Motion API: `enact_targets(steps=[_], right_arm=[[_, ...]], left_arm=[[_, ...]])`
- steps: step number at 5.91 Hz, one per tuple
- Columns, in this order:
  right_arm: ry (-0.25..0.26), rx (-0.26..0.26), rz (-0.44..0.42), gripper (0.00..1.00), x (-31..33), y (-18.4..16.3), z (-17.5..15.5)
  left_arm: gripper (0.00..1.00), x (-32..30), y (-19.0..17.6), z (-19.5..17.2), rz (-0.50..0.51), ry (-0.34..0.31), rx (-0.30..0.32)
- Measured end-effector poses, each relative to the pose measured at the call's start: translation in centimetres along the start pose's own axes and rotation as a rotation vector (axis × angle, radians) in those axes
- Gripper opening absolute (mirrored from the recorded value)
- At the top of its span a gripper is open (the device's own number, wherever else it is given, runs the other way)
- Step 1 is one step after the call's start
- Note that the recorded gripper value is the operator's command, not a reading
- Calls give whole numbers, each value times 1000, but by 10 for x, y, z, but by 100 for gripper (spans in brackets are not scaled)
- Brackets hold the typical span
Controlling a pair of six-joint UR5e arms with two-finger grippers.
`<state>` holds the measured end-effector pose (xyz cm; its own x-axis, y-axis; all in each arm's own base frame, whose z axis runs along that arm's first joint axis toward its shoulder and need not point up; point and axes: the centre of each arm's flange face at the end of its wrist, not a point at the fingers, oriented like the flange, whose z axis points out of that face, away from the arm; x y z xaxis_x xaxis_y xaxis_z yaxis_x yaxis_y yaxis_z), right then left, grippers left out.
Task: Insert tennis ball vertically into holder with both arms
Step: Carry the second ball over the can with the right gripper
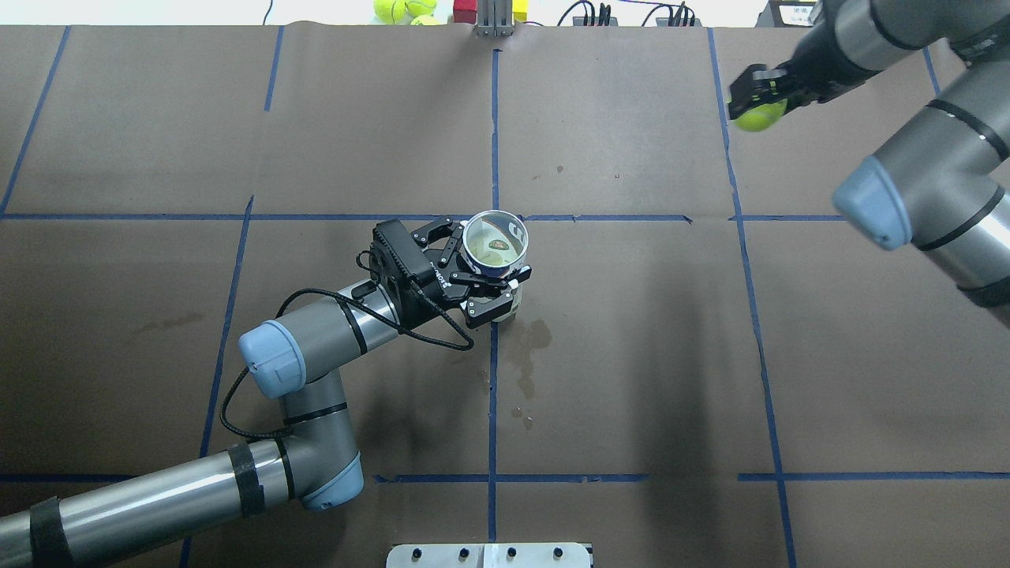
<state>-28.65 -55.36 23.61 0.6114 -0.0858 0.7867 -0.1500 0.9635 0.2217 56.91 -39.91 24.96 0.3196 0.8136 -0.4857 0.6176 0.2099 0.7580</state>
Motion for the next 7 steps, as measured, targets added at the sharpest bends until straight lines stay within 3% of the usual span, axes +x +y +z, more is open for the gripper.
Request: enact_targets(steps=[4,6,7], right_arm=[[10,13,155,31,-205,79,2],[10,7,157,31,-237,104,5],[5,4,157,45,-242,109,5]], left_arm=[[92,1,-2,1,-1,2,3],[92,1,-2,1,-1,3,3],[92,1,-2,1,-1,2,3]])
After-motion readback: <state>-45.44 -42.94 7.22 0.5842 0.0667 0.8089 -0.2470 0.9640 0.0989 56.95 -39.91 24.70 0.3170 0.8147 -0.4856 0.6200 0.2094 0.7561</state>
